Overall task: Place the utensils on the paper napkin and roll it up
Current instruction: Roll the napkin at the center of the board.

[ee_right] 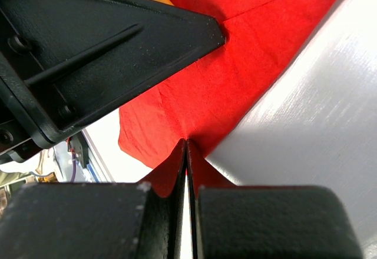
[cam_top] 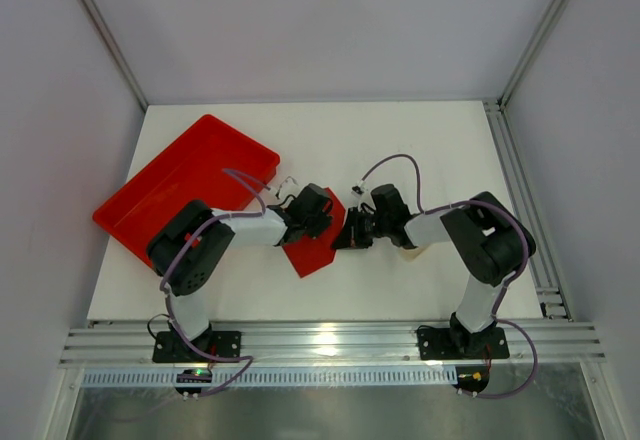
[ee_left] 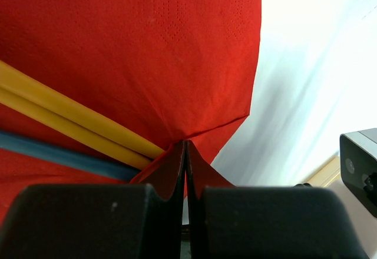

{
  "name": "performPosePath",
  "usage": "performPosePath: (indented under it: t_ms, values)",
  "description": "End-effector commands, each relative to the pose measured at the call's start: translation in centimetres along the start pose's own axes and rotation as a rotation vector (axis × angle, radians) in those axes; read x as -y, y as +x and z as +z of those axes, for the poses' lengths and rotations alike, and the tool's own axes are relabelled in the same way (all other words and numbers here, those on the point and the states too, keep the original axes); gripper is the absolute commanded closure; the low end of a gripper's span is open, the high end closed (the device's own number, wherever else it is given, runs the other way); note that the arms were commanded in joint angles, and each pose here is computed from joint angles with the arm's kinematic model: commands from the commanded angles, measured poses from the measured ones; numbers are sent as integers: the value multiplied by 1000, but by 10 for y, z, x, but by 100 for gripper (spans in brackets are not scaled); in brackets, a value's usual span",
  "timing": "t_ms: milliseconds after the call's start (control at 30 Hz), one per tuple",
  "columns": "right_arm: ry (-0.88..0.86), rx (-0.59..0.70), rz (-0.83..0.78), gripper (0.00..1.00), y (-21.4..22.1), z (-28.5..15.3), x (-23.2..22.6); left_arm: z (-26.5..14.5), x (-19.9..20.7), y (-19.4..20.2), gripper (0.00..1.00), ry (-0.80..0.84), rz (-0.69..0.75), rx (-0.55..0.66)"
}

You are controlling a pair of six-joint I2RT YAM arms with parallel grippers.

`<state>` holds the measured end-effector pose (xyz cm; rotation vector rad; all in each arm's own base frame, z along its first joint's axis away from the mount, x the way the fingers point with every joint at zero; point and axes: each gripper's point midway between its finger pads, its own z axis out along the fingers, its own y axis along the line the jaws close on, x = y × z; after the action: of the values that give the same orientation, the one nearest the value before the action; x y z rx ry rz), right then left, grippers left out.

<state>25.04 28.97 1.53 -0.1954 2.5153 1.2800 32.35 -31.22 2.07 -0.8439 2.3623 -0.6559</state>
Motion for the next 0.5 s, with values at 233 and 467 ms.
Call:
performPosePath:
  t_ms: [233,467]
  values:
    - [120,79,-127,96,-39,-27,-18,4,-26,-1,100,-86,11,-2]
    - [215,210,-187,96,-90,-76,-23,4,-26,0,100,-78,18,-9]
